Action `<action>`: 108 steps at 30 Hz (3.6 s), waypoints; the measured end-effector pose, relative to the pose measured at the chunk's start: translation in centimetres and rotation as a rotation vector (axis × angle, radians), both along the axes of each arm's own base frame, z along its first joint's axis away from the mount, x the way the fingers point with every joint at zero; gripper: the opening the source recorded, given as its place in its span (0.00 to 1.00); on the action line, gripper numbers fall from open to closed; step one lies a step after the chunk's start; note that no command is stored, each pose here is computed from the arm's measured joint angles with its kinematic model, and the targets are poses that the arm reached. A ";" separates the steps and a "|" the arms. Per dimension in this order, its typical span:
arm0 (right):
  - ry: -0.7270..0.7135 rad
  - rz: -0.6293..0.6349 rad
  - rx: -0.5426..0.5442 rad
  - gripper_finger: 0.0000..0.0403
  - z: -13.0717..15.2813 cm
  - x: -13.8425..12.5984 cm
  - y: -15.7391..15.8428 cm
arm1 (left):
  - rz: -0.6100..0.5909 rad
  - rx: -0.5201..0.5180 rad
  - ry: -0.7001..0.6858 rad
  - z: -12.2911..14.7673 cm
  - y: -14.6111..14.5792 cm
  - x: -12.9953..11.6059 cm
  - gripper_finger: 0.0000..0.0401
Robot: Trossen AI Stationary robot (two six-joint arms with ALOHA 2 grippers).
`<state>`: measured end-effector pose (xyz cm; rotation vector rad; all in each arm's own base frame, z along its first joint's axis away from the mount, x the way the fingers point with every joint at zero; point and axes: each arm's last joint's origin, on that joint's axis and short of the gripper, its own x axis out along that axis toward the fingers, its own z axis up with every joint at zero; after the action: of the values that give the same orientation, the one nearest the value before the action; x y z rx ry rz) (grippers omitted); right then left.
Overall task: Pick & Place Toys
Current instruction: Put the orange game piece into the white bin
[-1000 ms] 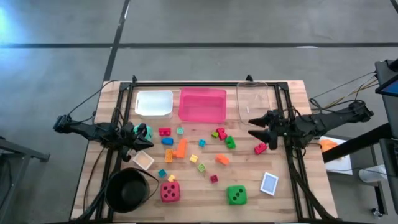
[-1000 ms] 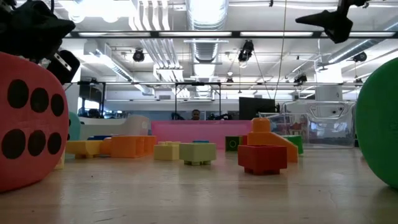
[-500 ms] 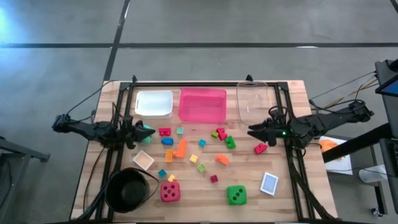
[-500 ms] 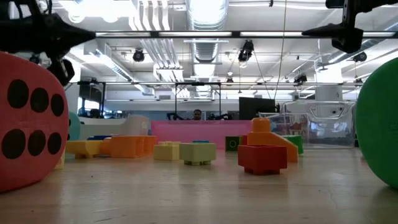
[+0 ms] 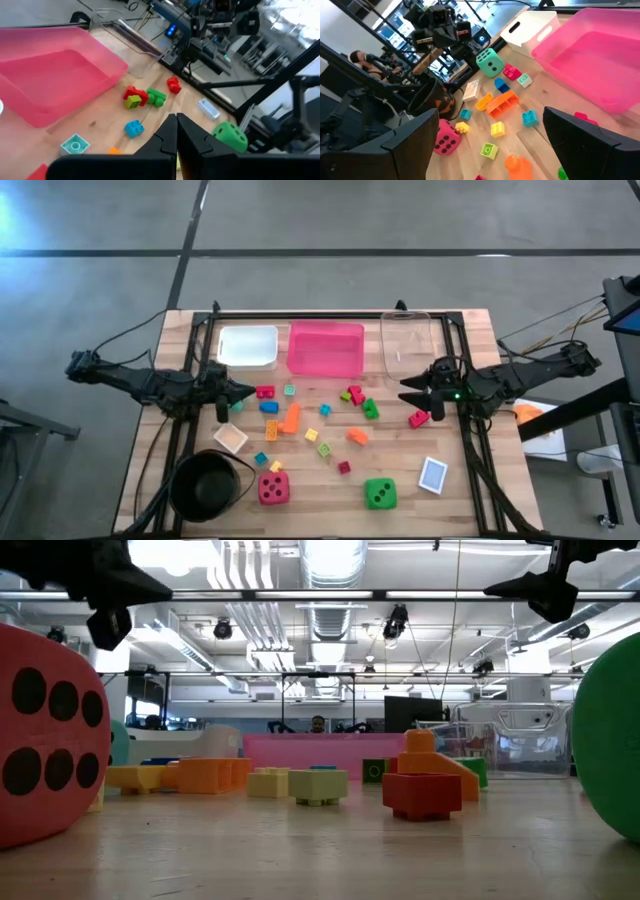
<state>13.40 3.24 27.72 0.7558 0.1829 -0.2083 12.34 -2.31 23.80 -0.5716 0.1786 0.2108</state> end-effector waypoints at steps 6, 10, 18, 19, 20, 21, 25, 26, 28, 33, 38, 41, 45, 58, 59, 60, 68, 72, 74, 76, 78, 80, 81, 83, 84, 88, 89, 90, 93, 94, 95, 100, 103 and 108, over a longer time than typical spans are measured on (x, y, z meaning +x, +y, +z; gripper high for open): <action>0.002 0.002 -0.008 0.86 0.0 0.0 0.0 | 0.007 -0.022 0.057 0.4 -0.5 1.6 0.01; 0.002 0.002 -0.007 0.86 0.0 0.0 0.0 | 0.024 -0.129 0.107 0.3 -0.9 2.9 0.04; 0.002 0.002 -0.008 0.86 0.0 0.0 0.0 | 0.023 -0.188 0.245 1.6 -2.2 6.9 0.34; 0.001 0.002 -0.008 0.86 0.0 0.0 0.0 | 0.026 -0.183 0.271 1.8 -2.2 7.4 0.38; 0.002 0.002 -0.010 0.86 0.0 0.0 0.0 | 0.039 -0.188 0.305 2.0 -2.3 7.9 0.42; 0.003 0.004 -0.018 0.86 0.0 0.0 0.0 | 0.060 -0.198 0.354 2.1 -2.3 8.3 0.45; 0.006 0.012 -0.049 0.86 0.0 0.0 0.0 | 0.115 -0.214 0.594 1.7 -1.7 10.0 0.52; 0.007 0.013 -0.051 0.86 0.0 0.0 0.0 | 0.123 -0.240 0.639 1.5 -1.4 10.5 0.52; 0.007 0.013 -0.051 0.86 0.0 0.0 0.0 | 0.125 -0.315 0.686 1.1 -0.8 11.7 0.53; 0.008 0.015 -0.058 0.86 0.0 0.0 0.0 | 0.127 -0.406 0.757 -0.1 0.4 14.7 0.53; 0.007 0.028 -0.053 0.86 0.0 0.0 0.0 | 0.143 -0.380 0.852 -1.6 0.8 17.0 0.53; 0.010 0.071 -0.044 0.86 0.0 0.0 0.2 | 0.138 -0.362 0.885 -2.4 0.8 17.9 0.53; 0.012 0.110 -0.034 0.86 0.0 0.0 0.3 | 0.147 -0.358 0.920 -3.6 0.9 18.5 0.53; 0.019 0.137 -0.132 0.86 0.0 0.0 0.3 | 0.155 -0.341 0.941 -3.9 1.7 18.5 0.53; 0.019 0.137 -0.134 0.86 0.0 0.0 0.3 | 0.168 -0.355 0.940 -3.9 1.7 18.4 0.53; 0.019 0.137 -0.135 0.86 0.0 0.0 0.3 | 0.185 -0.375 0.937 -3.9 1.7 18.4 0.53; 0.019 0.135 -0.136 0.86 0.0 0.0 0.3 | 0.274 -0.440 0.968 -4.1 2.5 18.0 0.53; 0.020 0.135 -0.136 0.86 0.0 0.0 0.3 | 0.310 -0.467 0.989 -5.4 2.4 17.9 0.53; 0.018 0.135 -0.135 0.86 0.0 0.0 0.3 | 0.321 -0.472 1.012 -6.1 2.4 17.9 0.53; 0.019 0.135 -0.135 0.86 0.0 0.0 0.3 | 0.322 -0.473 1.011 -6.4 2.5 18.0 0.53; 0.018 0.135 -0.135 0.86 0.0 0.0 0.3 | 0.315 -0.477 0.992 -6.7 2.5 18.4 0.53; 0.017 0.138 -0.134 0.86 0.0 0.0 0.3 | 0.298 -0.486 0.974 -7.0 2.4 18.8 0.53; 0.017 0.139 -0.133 0.86 0.0 0.0 0.3 | 0.290 -0.486 0.972 -7.1 2.3 18.9 0.53; 0.018 0.139 -0.133 0.86 0.0 0.0 0.3 | 0.278 -0.487 0.975 -7.5 2.1 19.2 0.53; 0.017 0.139 -0.132 0.86 0.0 0.0 0.3 | 0.273 -0.482 0.987 -7.8 1.9 19.3 0.53; 0.016 0.142 -0.130 0.86 0.0 0.0 0.3 | 0.252 -0.480 1.028 -8.8 1.7 19.4 0.53; 0.016 0.142 -0.129 0.86 0.0 0.0 0.3 | 0.240 -0.472 1.031 -9.0 1.7 19.5 0.53; 0.015 0.142 -0.129 0.86 0.0 0.0 0.3 | 0.229 -0.463 1.034 -9.2 1.6 19.6 0.53; 0.015 0.146 -0.127 0.86 0.0 0.0 0.3 | 0.201 -0.437 1.052 -9.6 1.4 19.7 0.53; 0.014 0.153 -0.126 0.86 0.0 0.0 0.4 | 0.188 -0.431 1.063 -9.8 1.4 19.7 0.53; 0.014 0.161 -0.126 0.86 0.0 0.0 0.4 | 0.175 -0.429 1.076 -10.0 1.3 19.7 0.53; 0.017 0.164 -0.127 0.86 0.0 0.0 0.4 | 0.154 -0.443 1.104 -10.6 1.3 19.8 0.47; 0.017 0.164 -0.127 0.86 0.0 0.0 0.4 | 0.153 -0.445 1.105 -10.5 1.3 19.8 0.38; 0.017 0.164 -0.127 0.86 0.0 0.0 0.4 | 0.133 -0.432 1.100 -10.3 1.3 19.7 0.37</action>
<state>13.43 3.63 27.72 0.6093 0.2440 -0.0700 32.04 -1.03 13.50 -0.8490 1.2776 0.6134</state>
